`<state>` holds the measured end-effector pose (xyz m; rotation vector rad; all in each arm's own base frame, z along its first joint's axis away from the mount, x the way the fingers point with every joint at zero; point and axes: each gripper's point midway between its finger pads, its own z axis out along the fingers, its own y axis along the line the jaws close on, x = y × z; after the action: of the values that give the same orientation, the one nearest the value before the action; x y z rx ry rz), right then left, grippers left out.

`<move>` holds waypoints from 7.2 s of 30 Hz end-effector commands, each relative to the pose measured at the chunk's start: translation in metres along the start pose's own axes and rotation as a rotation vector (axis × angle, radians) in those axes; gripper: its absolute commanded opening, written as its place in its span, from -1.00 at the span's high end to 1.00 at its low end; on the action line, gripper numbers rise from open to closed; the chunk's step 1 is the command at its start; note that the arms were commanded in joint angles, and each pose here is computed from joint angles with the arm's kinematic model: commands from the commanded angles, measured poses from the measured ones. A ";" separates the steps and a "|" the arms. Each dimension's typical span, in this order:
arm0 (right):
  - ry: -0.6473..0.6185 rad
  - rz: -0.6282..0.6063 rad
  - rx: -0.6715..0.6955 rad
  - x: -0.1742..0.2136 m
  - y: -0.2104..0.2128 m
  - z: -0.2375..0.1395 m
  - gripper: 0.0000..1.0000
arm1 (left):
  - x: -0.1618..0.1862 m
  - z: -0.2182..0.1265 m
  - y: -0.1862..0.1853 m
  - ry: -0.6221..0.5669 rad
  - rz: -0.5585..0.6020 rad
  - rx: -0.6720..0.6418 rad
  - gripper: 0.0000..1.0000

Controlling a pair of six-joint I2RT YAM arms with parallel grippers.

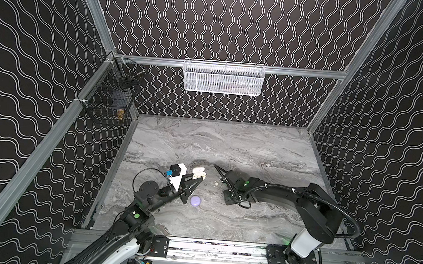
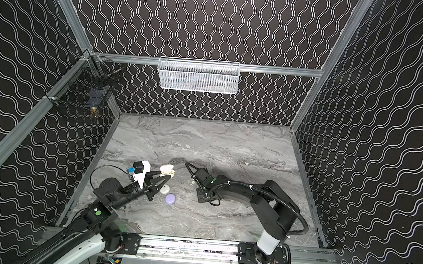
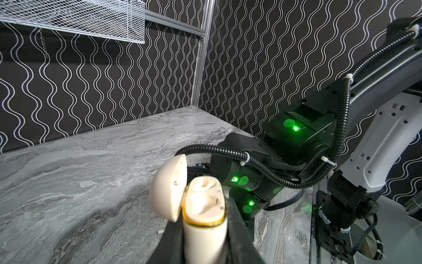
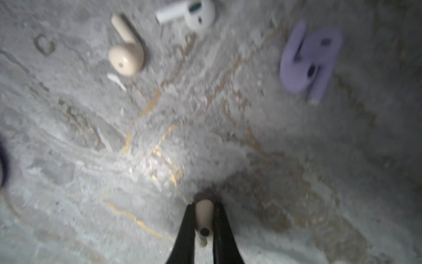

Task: Insert the wireless bluetooth earbuds into the charging case
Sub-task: 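Lift the cream earbud and carry it toward the case in the left gripper, then lower the cream earbud into the open case held by the left gripper, then open the right gripper and release the earbud in the case, then move the right gripper back over the remaining loose earbuds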

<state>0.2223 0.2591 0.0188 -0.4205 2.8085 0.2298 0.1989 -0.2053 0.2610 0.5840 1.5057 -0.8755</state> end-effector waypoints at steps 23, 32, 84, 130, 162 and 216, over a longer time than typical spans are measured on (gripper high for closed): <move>-0.891 0.230 -0.469 -0.117 0.027 -0.224 0.81 | -0.034 -0.014 -0.026 -0.168 0.100 0.116 1.00; -1.144 0.036 -0.743 -0.098 0.091 -0.312 0.82 | -0.044 -0.028 -0.041 -0.264 0.145 0.188 1.00; -1.292 -0.268 -0.857 -0.056 0.169 -0.303 0.86 | -0.055 -0.047 -0.064 -0.359 0.189 0.298 1.00; -1.131 -0.194 -0.613 -0.078 0.156 -0.279 0.66 | -0.049 -0.043 -0.051 -0.328 0.204 0.214 1.00; -1.144 -0.275 -0.687 -0.051 0.172 -0.301 0.77 | -0.045 -0.036 -0.043 -0.308 0.206 0.180 1.00; -0.723 0.163 -0.210 -0.132 0.021 -0.146 0.41 | -0.032 -0.030 -0.013 -0.266 0.162 0.024 1.00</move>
<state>0.2996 0.2823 0.2466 -0.1203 1.9101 0.5629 0.1605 -0.1940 0.2953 0.6598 1.1493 -0.8655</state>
